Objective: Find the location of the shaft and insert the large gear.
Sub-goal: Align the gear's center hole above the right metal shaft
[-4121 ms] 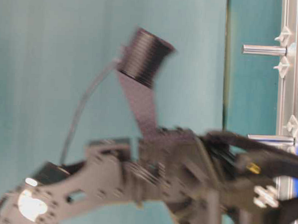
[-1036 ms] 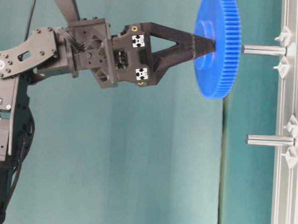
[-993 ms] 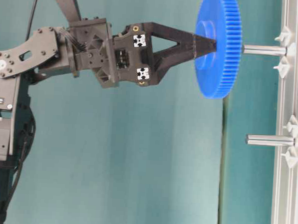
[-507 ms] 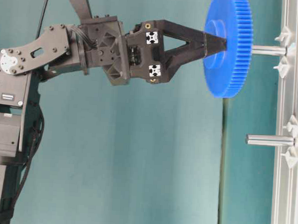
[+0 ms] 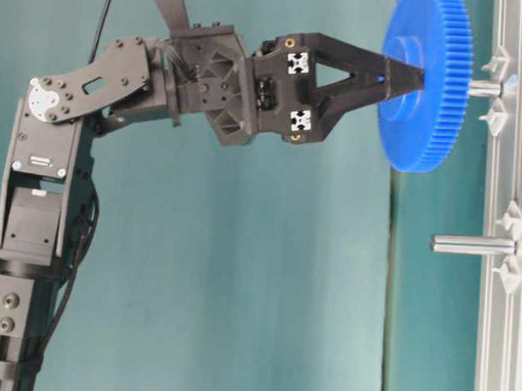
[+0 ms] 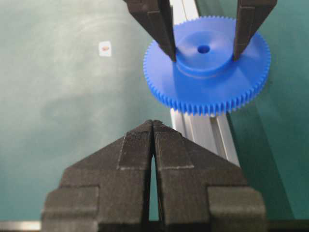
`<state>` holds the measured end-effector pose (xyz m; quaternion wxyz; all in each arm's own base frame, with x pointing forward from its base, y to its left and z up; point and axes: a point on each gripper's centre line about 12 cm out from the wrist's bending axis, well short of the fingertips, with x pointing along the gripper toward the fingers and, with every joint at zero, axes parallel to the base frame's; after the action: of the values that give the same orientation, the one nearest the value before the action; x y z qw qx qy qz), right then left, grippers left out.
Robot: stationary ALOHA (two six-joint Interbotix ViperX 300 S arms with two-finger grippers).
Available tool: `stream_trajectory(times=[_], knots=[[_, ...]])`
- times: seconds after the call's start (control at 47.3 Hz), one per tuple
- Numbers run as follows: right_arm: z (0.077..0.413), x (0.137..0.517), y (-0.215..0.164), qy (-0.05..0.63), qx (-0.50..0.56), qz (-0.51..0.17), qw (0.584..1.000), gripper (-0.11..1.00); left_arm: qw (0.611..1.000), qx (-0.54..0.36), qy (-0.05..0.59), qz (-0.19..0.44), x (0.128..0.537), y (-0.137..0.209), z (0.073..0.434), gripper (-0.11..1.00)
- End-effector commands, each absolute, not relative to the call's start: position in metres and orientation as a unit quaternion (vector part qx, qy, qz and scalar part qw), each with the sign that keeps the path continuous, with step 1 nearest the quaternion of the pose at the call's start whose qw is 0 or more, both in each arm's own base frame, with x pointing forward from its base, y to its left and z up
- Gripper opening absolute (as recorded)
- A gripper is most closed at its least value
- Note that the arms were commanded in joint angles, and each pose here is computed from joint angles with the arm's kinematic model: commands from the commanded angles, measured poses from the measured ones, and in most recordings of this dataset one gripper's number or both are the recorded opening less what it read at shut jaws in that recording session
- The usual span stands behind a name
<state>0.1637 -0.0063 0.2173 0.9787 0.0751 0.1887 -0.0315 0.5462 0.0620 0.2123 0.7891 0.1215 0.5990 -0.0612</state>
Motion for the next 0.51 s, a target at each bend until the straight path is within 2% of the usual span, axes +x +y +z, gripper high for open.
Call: stream_trajectory(times=[0.0, 0.486], knots=[[0.221, 0.166, -0.007, 0.184, 0.081, -0.033, 0.979, 0.00, 0.799, 0.123, 0.586, -0.055, 0.545, 0.066, 0.225, 0.70], [0.223, 0.166, -0.006, 0.183, 0.080, -0.032, 0.979, 0.00, 0.802, 0.104, 0.587, -0.035, 0.537, 0.080, 0.228, 0.70]])
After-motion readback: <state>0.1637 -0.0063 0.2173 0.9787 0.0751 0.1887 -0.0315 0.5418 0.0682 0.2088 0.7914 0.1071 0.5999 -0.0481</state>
